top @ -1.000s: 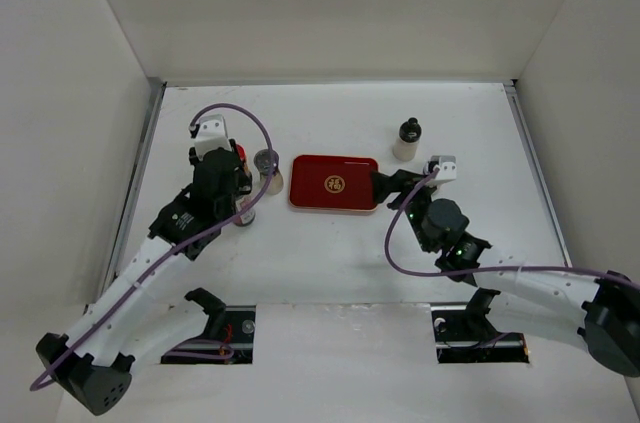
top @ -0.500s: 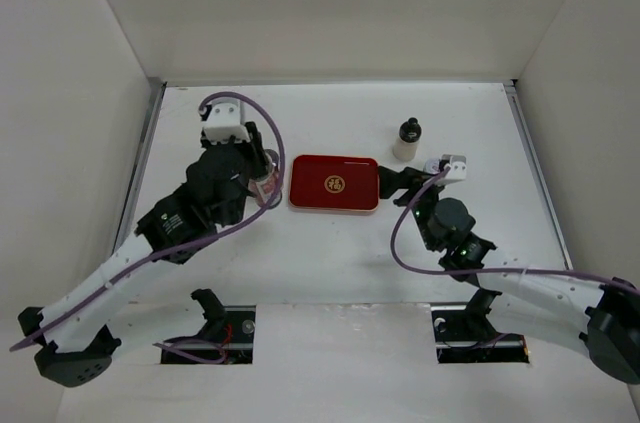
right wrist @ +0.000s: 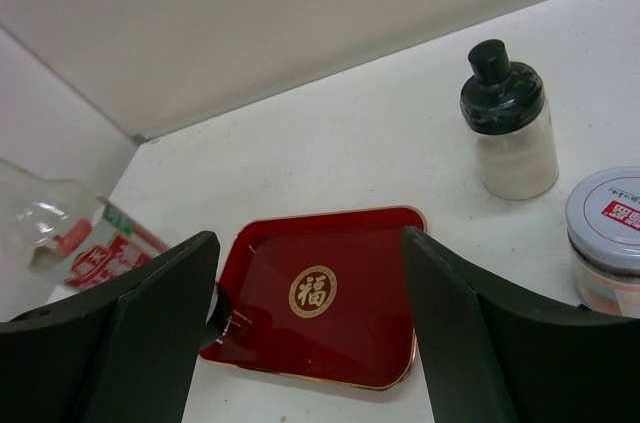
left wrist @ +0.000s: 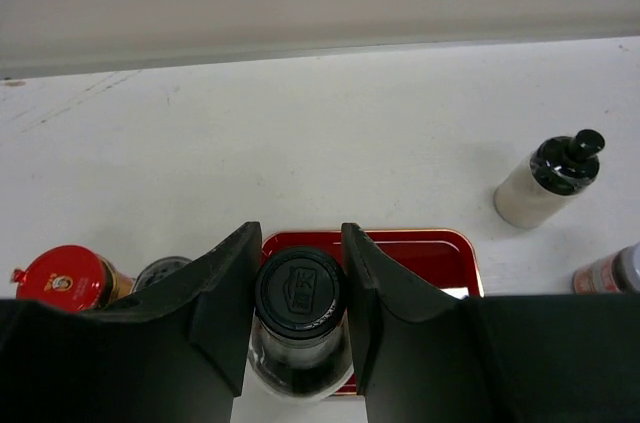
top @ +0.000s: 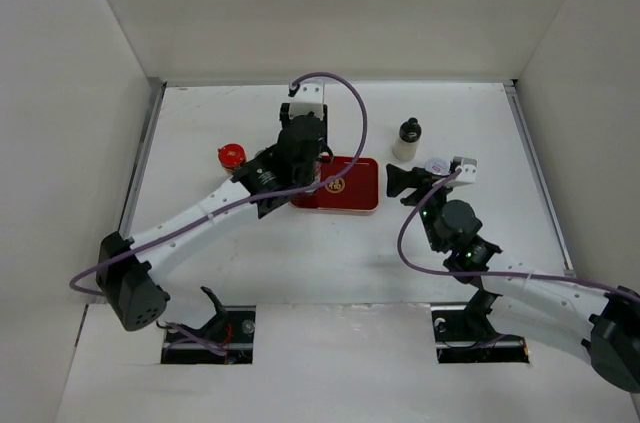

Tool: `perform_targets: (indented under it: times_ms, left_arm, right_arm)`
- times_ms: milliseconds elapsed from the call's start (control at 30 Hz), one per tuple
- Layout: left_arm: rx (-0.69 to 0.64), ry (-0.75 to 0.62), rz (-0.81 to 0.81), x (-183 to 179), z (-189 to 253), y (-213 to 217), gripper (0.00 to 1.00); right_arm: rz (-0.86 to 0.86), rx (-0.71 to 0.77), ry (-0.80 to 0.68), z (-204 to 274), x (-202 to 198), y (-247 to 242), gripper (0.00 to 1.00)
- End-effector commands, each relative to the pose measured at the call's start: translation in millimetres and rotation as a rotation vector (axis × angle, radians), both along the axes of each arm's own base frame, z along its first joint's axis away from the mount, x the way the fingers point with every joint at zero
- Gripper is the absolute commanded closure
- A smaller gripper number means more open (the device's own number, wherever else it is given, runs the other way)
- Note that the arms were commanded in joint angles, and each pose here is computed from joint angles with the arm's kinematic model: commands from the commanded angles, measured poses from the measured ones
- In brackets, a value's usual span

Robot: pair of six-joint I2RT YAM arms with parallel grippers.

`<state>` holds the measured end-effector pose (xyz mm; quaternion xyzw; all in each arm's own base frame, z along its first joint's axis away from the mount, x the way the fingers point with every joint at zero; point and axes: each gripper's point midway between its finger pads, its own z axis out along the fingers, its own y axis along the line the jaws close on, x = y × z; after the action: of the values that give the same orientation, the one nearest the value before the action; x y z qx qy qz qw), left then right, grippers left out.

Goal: Organize the condiment bottles

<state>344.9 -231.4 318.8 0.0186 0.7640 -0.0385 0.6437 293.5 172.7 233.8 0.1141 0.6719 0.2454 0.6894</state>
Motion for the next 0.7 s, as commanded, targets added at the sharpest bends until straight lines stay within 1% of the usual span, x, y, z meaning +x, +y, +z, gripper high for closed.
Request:
perform_targets:
  times_ms: [0, 167, 333, 467, 667]
  left_arm:
    - [-0.223, -0.211, -0.010, 17.0, 78.6, -5.9, 0.92]
    - [-0.216, -0.210, -0.012, 44.9, 64.9, -10.8, 0.92]
    - [-0.187, -0.175, -0.016, 64.9, 39.5, -13.8, 0.92]
    - [-0.185, -0.170, -0.011, 74.0, 21.7, -13.3, 0.91]
    - [-0.190, -0.177, -0.008, 76.4, 18.3, -8.7, 0.91]
  right_arm:
    - [-0.028, 0.048, -0.027, 11.0, 1.2, -6.4, 0.21]
    - [-0.023, 0.038, -0.017, 7.6, 3.3, -3.0, 0.21]
    - [-0.025, 0.033, -0.014, 5.9, 4.3, -2.8, 0.21]
    - [-0.026, 0.034, -0.016, 5.9, 3.9, -3.8, 0.20]
    - [-0.022, 0.029, -0.011, 4.3, 4.5, -1.5, 0.20]
